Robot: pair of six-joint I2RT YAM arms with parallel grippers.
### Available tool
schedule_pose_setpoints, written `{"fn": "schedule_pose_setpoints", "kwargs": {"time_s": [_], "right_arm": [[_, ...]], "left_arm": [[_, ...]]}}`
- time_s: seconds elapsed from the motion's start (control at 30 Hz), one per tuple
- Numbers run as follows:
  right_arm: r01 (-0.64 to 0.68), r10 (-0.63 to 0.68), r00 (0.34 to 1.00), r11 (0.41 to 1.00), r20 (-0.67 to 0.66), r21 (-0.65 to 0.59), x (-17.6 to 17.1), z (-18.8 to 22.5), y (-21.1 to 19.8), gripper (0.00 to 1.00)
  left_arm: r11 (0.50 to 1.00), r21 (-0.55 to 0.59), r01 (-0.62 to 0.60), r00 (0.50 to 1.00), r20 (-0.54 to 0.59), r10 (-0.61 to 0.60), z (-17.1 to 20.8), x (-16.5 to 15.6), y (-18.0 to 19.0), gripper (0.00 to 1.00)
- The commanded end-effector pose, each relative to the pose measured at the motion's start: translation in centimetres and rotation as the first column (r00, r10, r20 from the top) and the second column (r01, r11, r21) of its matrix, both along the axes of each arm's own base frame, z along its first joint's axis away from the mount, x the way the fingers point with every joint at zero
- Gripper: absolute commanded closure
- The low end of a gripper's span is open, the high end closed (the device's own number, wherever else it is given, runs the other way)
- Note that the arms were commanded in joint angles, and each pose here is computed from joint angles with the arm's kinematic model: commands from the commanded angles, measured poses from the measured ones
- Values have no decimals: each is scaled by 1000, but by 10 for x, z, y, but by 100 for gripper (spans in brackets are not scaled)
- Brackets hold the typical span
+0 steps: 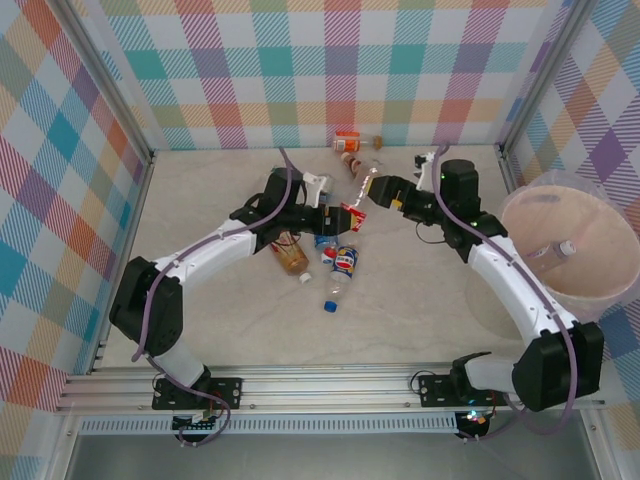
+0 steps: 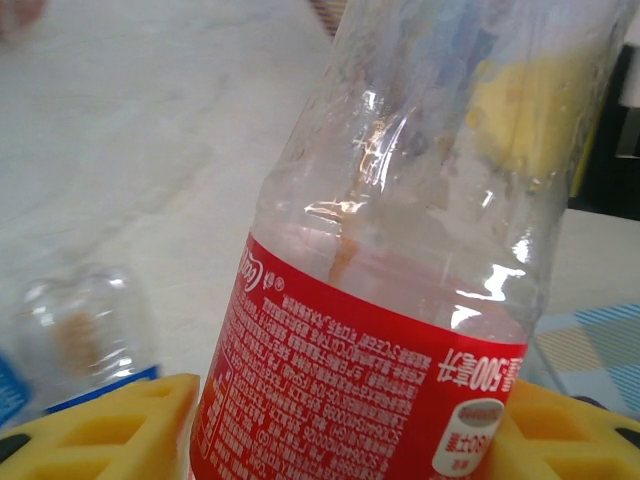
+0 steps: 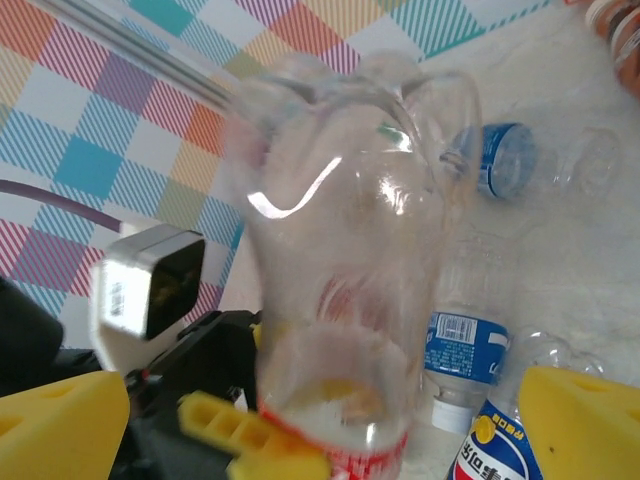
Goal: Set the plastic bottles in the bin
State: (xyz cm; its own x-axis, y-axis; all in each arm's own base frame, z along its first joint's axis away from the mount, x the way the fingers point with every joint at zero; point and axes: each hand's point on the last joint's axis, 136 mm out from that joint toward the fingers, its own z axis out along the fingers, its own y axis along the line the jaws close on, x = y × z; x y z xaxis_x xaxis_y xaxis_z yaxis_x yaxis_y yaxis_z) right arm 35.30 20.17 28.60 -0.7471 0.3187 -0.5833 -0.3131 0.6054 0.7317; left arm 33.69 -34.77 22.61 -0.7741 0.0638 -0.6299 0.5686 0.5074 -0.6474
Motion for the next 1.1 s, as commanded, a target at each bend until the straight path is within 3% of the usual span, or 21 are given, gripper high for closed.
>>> {"fn": "schedule_pose_setpoints", "kwargs": {"time_s": [0.0,0.17,0.23,0.63,0.73,0.93,1.07], "right_arm": [[20,-20,998,1000,64,13,9,23,4,0],[35,-33,993,999,112,-8,13,33,8,1],[67,-64,991,998,121,-23,15,35,5,11],[197,-193,976,980,106,-36,27,31,-10,47],[202,-194,973,978,127,-56,25,35,-14,49],[247,-217,960,955,179,-166,13,46,-34,53],[290,-238,948,919,209,-268,3,53,-54,55]], "left_arm": [[989,-109,101,994,48,-96,34,-23,-14,45],[987,-111,118,993,43,-114,32,-28,-21,45],[985,-111,129,991,42,-125,31,-29,-25,46],[980,-104,171,985,36,-168,30,-32,-38,44],[973,-112,202,979,36,-199,31,-37,-39,34],[984,-98,152,986,78,-145,41,-35,-30,3],[998,-57,25,992,122,-18,44,-23,-13,0]]}}
